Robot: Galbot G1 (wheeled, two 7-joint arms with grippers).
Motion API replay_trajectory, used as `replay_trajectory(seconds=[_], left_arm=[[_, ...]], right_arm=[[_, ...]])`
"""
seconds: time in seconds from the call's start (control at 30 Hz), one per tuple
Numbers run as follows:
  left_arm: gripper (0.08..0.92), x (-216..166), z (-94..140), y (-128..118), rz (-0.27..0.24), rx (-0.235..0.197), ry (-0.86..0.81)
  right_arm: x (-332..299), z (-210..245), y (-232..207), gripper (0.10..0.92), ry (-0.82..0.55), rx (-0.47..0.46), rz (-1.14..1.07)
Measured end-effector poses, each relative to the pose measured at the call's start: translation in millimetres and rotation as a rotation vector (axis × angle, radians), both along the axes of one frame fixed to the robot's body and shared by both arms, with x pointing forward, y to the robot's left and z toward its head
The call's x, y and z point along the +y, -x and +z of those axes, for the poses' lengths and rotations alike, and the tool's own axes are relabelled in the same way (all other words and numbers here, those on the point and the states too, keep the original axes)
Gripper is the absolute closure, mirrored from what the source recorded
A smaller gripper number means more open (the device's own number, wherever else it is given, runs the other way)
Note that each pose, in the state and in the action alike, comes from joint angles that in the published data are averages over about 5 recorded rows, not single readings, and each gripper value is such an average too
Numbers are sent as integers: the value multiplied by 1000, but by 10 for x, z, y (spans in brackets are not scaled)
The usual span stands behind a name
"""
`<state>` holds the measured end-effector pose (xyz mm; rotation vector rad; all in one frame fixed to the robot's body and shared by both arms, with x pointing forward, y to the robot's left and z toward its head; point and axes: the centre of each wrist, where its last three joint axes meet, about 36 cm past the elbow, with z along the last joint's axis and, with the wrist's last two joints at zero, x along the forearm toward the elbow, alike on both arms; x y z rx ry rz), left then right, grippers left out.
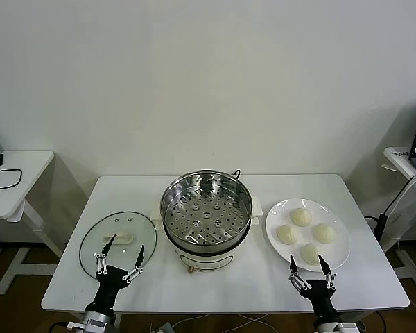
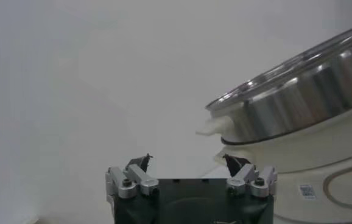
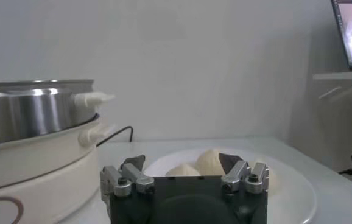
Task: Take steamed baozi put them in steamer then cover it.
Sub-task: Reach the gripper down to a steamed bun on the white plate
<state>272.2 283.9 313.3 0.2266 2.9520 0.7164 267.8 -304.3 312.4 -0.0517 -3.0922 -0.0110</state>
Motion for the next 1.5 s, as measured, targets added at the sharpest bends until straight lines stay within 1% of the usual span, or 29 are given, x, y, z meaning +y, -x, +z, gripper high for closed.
replay_trajectory(seconds=[0.1, 0.23, 0.53, 0.73, 0.97, 1.1, 1.3, 1.5], left_arm=[[177, -13, 14, 5, -3, -2, 2], [177, -39, 47, 4, -7, -9, 6], [177, -57, 102, -13, -5, -21, 10], [177, -69, 119, -19, -2, -27, 14], [177, -68, 134, -26, 5, -30, 15], [177, -54, 140, -27, 13, -29, 12], [177, -29, 167, -27, 27, -37, 9], [177, -25, 178, -20, 41, -38, 14]], right_arm=[[-47, 62, -125, 200, 13, -2, -4], [-168, 194, -455, 200, 38, -7, -10], [-482, 551, -1488, 200, 60, -10, 5], [-776, 789, -2130, 200, 123, 32, 128], [-1204, 1022, -2664, 200, 286, 136, 446], [-1391, 1165, -2929, 200, 402, 214, 646], [-1577, 1401, -3312, 200, 594, 367, 897], [-1624, 1622, -3690, 200, 769, 545, 1080]])
